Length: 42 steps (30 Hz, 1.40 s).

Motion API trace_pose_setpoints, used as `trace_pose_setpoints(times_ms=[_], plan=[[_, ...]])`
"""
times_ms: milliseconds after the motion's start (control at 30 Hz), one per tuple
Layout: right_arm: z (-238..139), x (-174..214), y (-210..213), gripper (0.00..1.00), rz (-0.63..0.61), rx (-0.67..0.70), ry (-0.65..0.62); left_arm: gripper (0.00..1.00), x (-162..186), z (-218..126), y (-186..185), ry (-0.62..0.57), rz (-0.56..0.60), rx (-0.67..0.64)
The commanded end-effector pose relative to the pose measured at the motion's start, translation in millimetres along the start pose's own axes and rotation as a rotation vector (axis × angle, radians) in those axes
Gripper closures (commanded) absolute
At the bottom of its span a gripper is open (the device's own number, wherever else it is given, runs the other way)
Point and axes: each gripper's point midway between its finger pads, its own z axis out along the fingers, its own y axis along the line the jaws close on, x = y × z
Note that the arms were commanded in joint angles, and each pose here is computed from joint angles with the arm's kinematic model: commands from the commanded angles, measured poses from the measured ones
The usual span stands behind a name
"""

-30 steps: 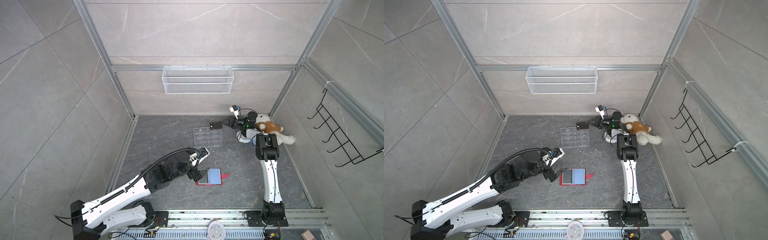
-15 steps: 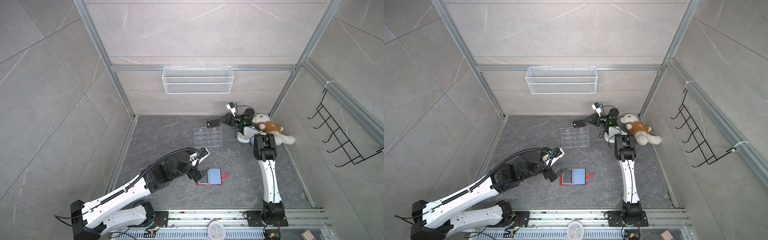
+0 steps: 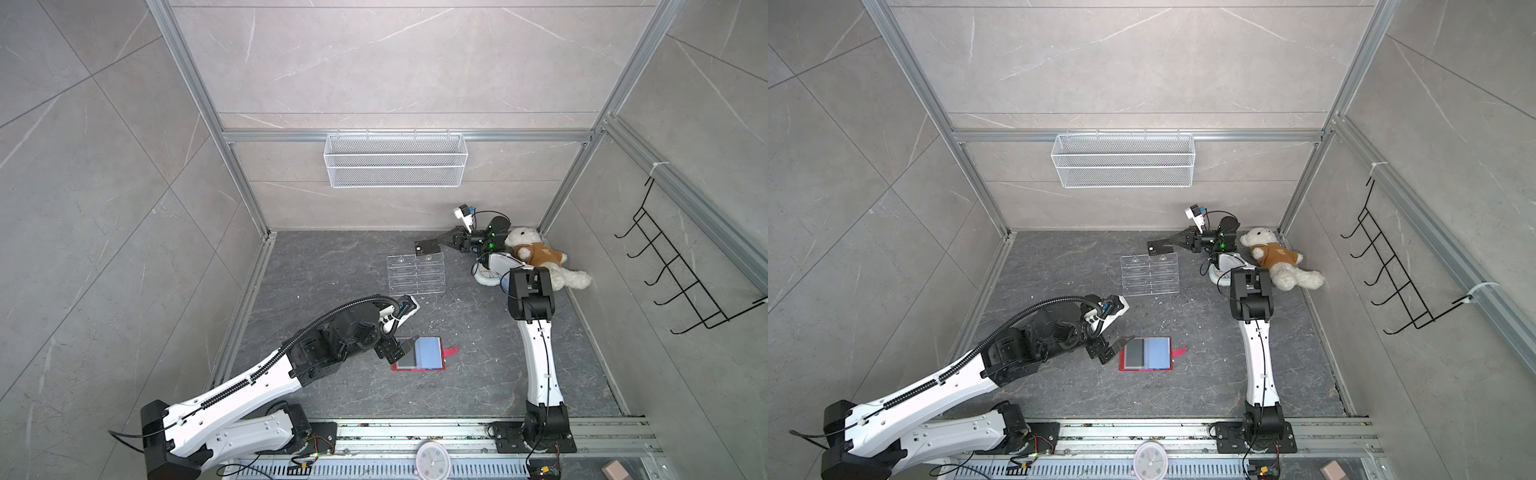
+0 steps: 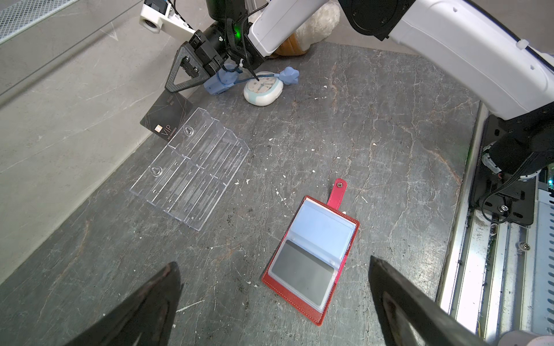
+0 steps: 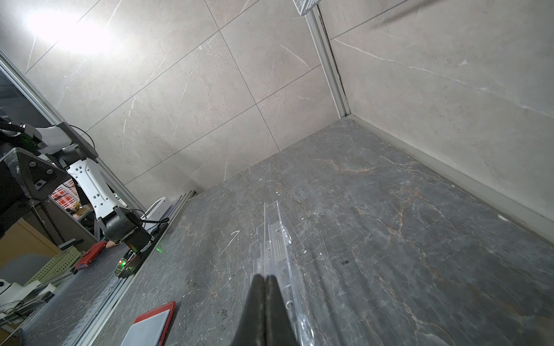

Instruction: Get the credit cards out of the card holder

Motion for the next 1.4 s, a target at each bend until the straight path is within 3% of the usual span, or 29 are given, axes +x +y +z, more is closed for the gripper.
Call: trace_pose_setpoints(times_ms=[0,633,733,900,1033,1133,1233,1367], plan=[[-2.5,16.4,3.9,1.0,-0.005,-0.058,0.057,0.01,-12.5,-5.5,5.0,-0.047,0.013,-0.016],[-3.3,16.5,4.0,1.0,-0.006,-0.056,0.058,0.01,-15.3,-0.1,9.5,-0.04,-0.006,-0.037],[-4.6,18.0,10.4,1.0,-0.046,-0.053,0.058,0.01,-22.0,1.6,23.7,-0.045,-0.027,-0.058],[-9.0,11.7,24.5,1.0,-0.137,-0.043,0.058,0.01,-39.5,10.7,78.5,-0.134,-0.171,-0.007],[-9.5,-9.1,38.3,1.0,-0.209,-0.04,0.059,0.02,-63.6,27.4,103.1,-0.19,-0.126,0.085],[-10.1,-17.3,42.2,1.0,-0.229,-0.039,0.059,0.08,-73.5,48.1,125.6,-0.165,-0.133,0.174],[-9.9,-17.5,42.1,1.0,-0.228,-0.04,0.059,0.21,-81.2,68.0,145.5,-0.165,-0.144,0.253],[-10.1,-14.6,40.2,1.0,-0.223,-0.039,0.059,0.31,-83.1,99.0,159.0,-0.125,-0.097,0.312]])
